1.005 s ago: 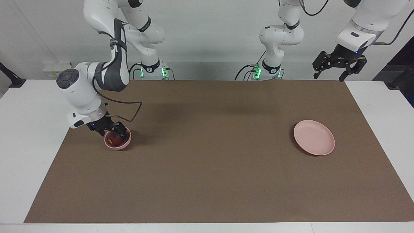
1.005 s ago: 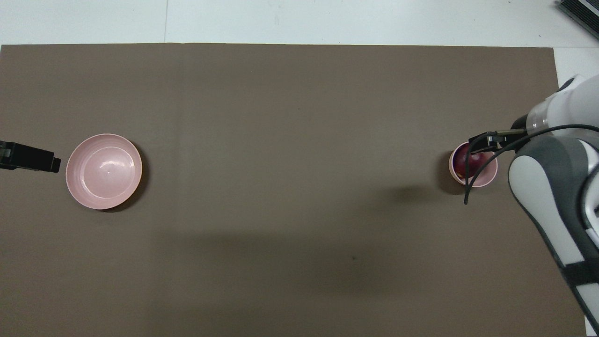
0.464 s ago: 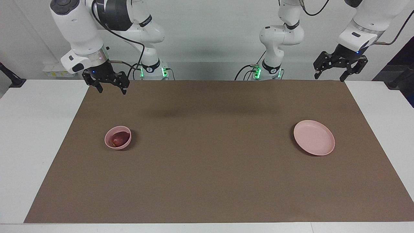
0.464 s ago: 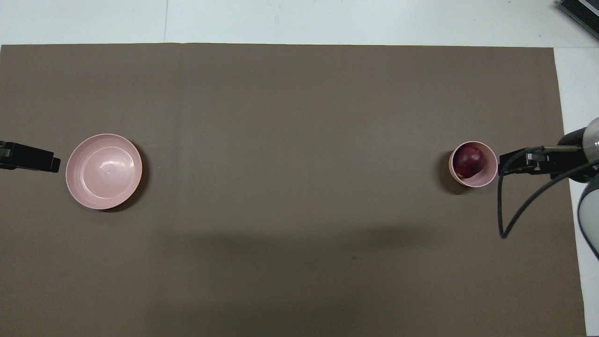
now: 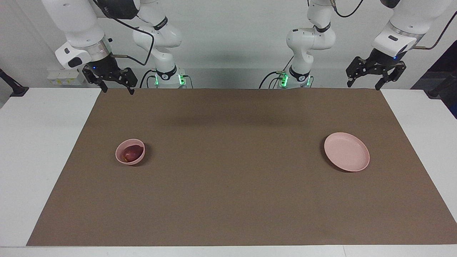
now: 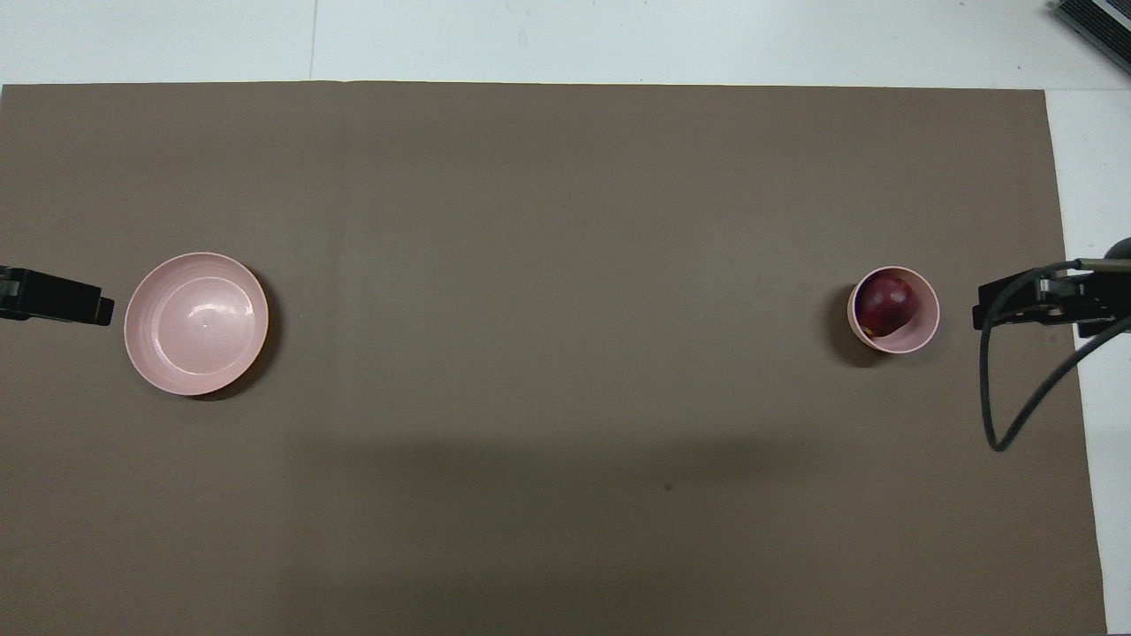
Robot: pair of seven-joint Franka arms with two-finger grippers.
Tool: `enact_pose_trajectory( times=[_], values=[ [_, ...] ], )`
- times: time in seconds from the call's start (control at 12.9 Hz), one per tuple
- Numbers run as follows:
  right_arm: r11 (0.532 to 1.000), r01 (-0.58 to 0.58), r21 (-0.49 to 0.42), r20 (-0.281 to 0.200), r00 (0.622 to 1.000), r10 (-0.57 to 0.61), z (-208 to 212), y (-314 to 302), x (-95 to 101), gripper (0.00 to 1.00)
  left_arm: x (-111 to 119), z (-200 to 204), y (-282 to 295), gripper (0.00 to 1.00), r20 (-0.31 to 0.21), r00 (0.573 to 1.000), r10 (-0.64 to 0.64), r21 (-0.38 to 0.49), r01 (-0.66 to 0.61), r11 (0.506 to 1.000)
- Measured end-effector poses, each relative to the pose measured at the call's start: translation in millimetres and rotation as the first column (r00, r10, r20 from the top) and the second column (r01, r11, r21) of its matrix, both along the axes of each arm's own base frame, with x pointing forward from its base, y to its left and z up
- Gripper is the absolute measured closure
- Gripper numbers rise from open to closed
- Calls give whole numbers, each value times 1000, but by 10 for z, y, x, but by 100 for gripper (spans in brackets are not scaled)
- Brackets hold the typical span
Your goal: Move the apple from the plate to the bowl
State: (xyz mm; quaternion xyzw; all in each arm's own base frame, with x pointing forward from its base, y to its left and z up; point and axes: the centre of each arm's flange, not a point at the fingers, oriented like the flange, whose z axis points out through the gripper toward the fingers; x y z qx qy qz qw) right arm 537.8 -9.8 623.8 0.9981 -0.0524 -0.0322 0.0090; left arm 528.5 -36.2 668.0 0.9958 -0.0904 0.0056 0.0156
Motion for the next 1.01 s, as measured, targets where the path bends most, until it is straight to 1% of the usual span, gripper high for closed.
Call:
enact_pose_trajectory(
  times=[0.39,0.54,0.62,1.01],
  values=[
    [1000,-2,0,-9,1000,2,-33,10,20,0,0,0,0,0,0,1000,0,0,0,1000],
    [1000,-2,0,-41,999,2,-38,0,-10,0,0,0,1,0,0,1000,0,0,0,1000],
    [1000,0,0,-47,999,0,-5,-12,-19,0,0,0,1,0,0,1000,0,0,0,1000],
    [1000,4,2,-43,999,-4,17,-40,20,0,0,0,1,0,0,1000,0,0,0,1000]
  ],
)
